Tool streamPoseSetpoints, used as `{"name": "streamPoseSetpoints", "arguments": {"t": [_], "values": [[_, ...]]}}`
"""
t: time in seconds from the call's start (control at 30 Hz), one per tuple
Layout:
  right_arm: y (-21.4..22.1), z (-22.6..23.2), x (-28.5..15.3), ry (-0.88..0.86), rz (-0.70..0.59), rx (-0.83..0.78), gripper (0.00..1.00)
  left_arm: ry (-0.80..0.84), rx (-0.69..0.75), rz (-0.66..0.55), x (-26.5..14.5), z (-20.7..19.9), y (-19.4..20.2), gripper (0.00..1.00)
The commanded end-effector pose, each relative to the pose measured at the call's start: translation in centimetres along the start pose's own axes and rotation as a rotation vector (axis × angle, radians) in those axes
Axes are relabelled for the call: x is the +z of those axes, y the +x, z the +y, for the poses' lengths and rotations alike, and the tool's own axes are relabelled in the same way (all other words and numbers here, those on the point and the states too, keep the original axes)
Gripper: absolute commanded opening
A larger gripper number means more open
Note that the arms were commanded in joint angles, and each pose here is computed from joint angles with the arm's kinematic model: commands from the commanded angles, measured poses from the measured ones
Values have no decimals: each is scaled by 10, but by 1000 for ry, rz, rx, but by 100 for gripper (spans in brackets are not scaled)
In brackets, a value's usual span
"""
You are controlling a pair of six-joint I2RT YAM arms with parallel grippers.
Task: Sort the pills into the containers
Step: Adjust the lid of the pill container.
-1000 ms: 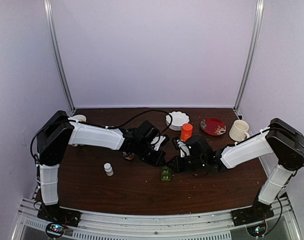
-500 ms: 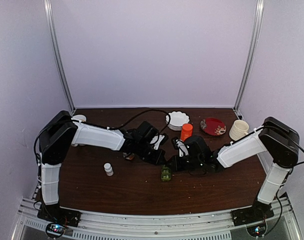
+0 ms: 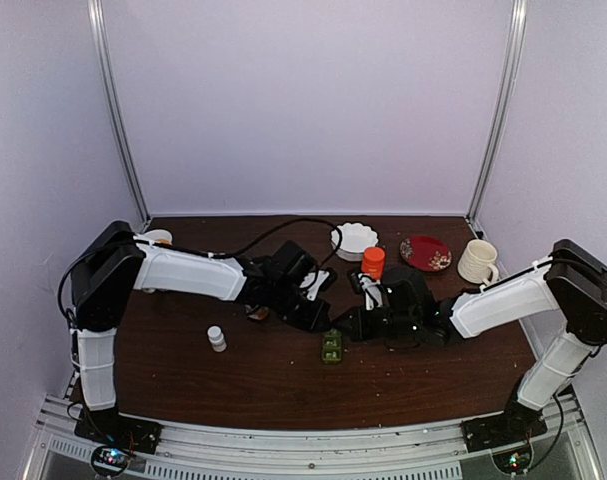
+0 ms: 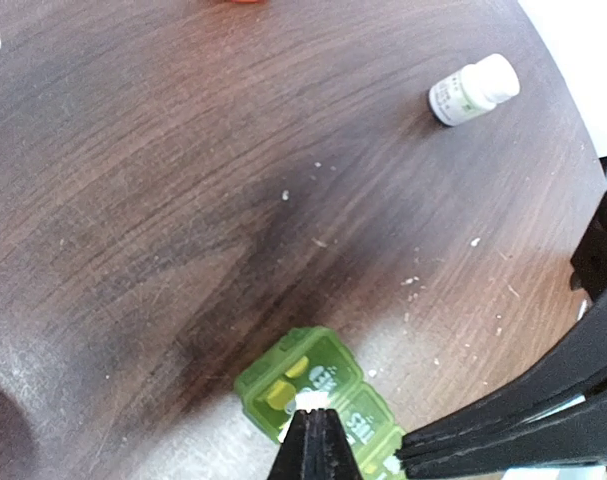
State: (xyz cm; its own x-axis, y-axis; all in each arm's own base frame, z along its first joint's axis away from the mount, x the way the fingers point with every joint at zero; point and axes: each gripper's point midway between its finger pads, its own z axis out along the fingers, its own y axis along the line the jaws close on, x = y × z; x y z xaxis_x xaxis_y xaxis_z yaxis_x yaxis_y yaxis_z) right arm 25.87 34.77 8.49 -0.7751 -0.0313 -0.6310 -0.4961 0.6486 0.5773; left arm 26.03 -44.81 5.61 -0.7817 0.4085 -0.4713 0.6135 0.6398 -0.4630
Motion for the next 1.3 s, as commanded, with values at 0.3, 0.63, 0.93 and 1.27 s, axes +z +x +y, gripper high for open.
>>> {"name": "streamPoseSetpoints", "arguments": {"t": [0.3,0.63,0.93,1.27], "values": [[51,4,11,-87,104,29,0,35,-1,22,11,-2,10,0],[64,-15,15,-4,146,38,0,23,6,49,13,-2,14,0],[62,-15,13,4,145,27,0,31,48,-40,-25,-24,-19,0],[61,-14,14,2,148,22,0,66,26,-61,-5,-14,-3,0]]}}
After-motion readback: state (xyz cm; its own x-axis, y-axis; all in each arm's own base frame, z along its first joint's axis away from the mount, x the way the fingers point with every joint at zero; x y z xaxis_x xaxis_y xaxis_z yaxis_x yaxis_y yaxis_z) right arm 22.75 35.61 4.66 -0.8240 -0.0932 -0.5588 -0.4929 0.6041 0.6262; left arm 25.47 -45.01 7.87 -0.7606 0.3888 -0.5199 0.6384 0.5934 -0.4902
